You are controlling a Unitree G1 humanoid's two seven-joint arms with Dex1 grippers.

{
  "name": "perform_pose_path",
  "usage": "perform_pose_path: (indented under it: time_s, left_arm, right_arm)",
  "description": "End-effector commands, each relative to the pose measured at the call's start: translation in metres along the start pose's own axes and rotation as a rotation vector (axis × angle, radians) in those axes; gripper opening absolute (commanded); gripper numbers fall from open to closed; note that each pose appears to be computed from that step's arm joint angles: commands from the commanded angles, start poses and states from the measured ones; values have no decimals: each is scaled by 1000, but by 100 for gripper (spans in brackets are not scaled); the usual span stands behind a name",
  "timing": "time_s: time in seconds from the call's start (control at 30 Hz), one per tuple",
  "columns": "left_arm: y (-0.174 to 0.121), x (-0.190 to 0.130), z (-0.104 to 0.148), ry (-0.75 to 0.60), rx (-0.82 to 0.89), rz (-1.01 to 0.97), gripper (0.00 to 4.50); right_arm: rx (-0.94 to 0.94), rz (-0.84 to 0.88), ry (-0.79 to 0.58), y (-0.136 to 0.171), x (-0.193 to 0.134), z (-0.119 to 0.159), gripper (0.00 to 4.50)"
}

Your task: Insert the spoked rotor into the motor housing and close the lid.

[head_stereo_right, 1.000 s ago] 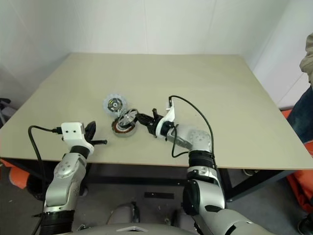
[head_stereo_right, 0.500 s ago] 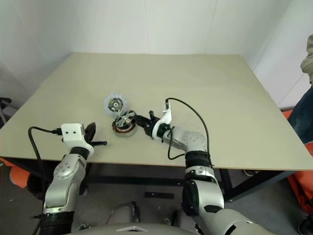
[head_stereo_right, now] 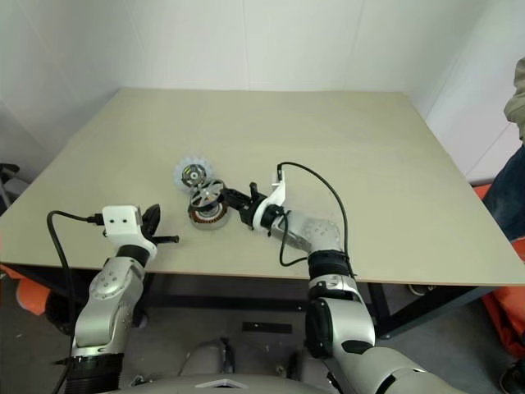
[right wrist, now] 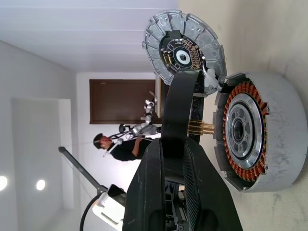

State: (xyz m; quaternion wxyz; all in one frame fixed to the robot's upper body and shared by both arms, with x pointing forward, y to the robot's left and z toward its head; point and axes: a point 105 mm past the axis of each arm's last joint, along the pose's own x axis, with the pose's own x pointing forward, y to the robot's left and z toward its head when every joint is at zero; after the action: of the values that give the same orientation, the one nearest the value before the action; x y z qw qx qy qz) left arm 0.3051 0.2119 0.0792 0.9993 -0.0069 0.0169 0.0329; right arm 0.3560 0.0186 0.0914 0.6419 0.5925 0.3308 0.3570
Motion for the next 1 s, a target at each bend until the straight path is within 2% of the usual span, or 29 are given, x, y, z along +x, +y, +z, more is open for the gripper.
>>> perform_pose_path:
  time_s: [0.03, 0.47, 0.83, 1.0]
  left_arm:
    - [3, -1, 16, -52, 14, 7, 0]
    - [3, -2, 17, -49, 15, 11, 0]
    - [3, -2, 17, -49, 14, 9, 0]
    - [1, -1, 17, -50, 12, 5, 0]
  right_arm:
    - [31, 213, 125, 60, 46, -44, 22]
    - [43, 201, 163, 50, 53, -57, 22]
    - [28, 208, 154, 50, 57, -55, 22]
    - [8, 212, 146, 51, 56, -51, 187]
